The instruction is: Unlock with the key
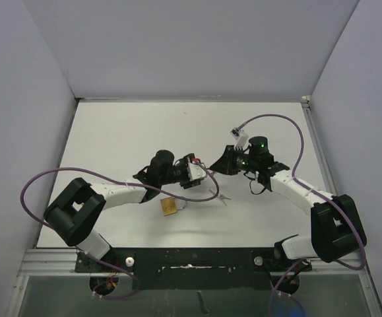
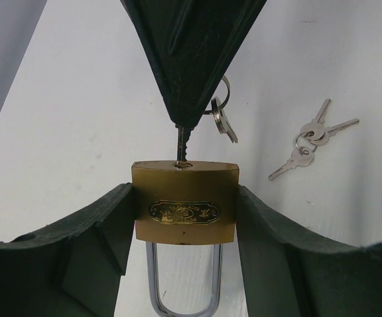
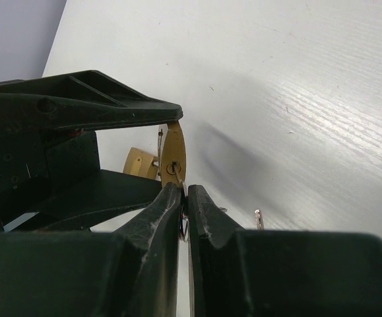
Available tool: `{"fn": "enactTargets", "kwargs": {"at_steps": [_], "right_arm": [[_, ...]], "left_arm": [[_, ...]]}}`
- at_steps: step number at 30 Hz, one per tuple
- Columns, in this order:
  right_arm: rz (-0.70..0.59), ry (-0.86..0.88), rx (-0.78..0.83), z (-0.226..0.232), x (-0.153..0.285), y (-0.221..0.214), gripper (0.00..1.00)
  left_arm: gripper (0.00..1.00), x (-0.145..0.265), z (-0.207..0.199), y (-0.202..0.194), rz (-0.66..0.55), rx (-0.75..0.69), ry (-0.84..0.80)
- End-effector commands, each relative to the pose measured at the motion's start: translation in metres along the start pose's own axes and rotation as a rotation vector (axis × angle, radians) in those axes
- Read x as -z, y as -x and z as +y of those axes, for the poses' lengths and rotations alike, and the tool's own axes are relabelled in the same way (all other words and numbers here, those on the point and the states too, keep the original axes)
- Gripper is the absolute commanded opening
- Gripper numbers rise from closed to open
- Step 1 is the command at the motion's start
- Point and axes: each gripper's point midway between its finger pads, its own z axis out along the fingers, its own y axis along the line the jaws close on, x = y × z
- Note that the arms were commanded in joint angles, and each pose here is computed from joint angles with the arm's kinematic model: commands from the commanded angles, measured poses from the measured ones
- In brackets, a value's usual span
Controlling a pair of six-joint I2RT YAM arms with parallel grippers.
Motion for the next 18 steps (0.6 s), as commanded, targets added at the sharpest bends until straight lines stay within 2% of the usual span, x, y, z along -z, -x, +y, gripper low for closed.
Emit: {"fn": "enactTargets", "kwargs": {"at_steps": [1, 18], "right_arm": [[-0.034, 0.044, 0.052, 0.013, 0.001, 0.013, 0.0], [-0.005, 0.013, 0.103, 0.008, 0.002, 0.004, 0.0]], "left_arm": [[0.0, 0.0, 0.043, 0.078, -0.208, -0.097, 0.103], [0.0, 0.002, 0.049, 0.099, -0.245, -0.095, 0.098]]}}
